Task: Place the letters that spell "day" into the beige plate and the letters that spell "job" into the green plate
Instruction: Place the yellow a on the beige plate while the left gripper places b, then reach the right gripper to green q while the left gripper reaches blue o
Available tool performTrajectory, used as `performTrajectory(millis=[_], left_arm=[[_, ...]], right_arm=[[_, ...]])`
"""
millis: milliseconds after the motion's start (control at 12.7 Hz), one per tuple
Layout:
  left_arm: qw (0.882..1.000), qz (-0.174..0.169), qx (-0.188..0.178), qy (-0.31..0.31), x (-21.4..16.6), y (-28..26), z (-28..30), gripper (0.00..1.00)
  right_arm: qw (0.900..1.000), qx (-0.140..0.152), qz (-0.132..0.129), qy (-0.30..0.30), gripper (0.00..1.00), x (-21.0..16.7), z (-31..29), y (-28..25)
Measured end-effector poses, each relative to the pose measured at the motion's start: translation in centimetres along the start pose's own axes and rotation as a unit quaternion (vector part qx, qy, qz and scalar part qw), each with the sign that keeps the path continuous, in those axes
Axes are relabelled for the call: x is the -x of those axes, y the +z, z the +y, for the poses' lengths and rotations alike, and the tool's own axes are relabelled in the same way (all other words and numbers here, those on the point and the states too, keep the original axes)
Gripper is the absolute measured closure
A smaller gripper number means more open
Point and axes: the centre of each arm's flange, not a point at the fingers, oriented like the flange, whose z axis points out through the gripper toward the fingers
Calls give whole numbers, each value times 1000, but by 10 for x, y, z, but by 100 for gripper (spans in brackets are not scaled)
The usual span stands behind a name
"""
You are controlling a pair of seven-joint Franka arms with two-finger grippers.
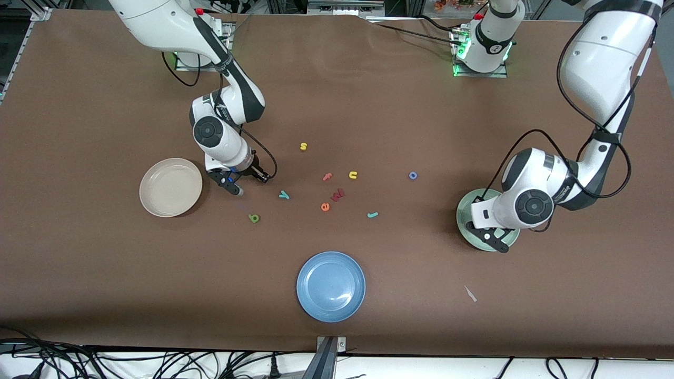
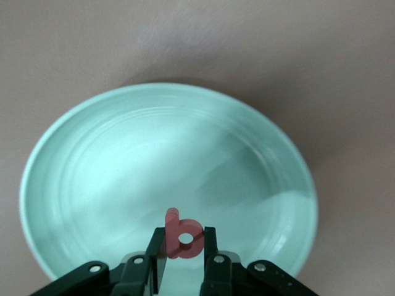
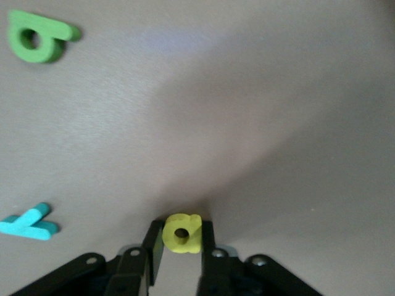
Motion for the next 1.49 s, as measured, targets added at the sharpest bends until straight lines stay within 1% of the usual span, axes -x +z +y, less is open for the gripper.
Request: performTrajectory(millis=[157,236,315,393,472,551,629,787,865,1102,1180,1259,1416,1495], left_arm=[[1000,3,10,-10,4,17,-13,75],[1000,4,10,-11,5,16,-15,75],[1000,5,10,-11,4,15,-14,69],[1000,5,10,-10,4,14,-13,58],[1000,6,10,-9,3,14,-12,49],[1000,7,10,-8,2,13,-10,38],[1000,8,10,-7,1,11,-9,26],[1000,8,9,-4,-2,-3,-3,3],[1000,6,9,-7,-4,-16,3,0],[999,7,19,-44,-7,-58,33,0],[998,3,25,-59,-9,-67,46,0],[997,1,29,-76,-11,-73,59,0],[992,-1,37,-120,-17,-80,85,0],[989,-1,42,-143,-20,-83,99,0]], right_arm=[[1000,1,0,1,72,-1,0,1],[1000,2,-2,1,72,-1,-1,1],[1000,10,-7,1,72,-3,-4,-2],[1000,23,-11,-2,72,-10,-7,-9],[999,45,-9,-13,72,-21,-11,-21],[997,65,-2,-31,72,-34,-11,-35],[996,77,5,-53,72,-45,-9,-49],[990,88,9,-110,72,-70,9,-78],[986,92,9,-138,72,-85,23,-92],[973,98,8,-210,72,-125,82,-114],[968,95,13,-230,72,-134,100,-115],[964,90,23,-250,72,-141,115,-111],[954,79,48,-285,72,-142,138,-93],[949,78,51,-301,71,-140,145,-85]])
